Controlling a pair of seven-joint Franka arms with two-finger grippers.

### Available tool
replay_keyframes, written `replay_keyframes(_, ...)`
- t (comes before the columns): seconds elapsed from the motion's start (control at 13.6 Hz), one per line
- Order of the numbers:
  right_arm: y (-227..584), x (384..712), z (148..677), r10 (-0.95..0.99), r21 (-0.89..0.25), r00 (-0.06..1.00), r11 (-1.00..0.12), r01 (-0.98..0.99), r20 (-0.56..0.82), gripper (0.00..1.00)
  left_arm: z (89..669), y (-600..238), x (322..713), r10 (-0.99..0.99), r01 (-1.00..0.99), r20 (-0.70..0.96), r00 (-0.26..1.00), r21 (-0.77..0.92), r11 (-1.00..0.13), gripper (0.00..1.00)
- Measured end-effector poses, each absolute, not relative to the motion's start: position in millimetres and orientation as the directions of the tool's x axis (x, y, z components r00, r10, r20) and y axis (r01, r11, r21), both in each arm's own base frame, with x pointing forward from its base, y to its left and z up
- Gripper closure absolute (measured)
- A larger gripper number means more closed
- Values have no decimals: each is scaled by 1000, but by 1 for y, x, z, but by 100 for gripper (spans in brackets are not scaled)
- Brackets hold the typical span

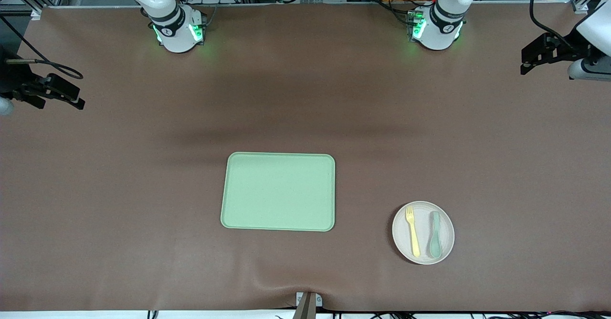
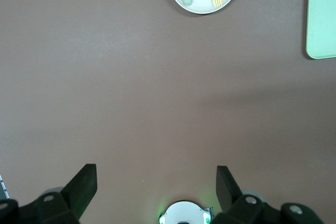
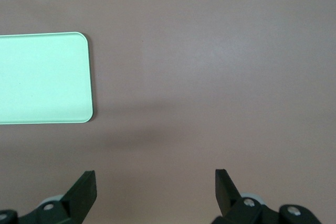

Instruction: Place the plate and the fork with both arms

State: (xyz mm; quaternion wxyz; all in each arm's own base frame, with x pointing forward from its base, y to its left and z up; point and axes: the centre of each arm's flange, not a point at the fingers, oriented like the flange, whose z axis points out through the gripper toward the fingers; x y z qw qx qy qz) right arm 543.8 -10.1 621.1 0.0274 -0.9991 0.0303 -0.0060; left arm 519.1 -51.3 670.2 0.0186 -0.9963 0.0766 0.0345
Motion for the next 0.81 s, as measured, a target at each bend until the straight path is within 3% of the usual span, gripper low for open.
replay_keyframes(0.81, -11, 544, 621, -62, -55, 998, -997, -61, 10, 0, 667, -47, 521, -134, -135, -76, 988, -10, -991, 0)
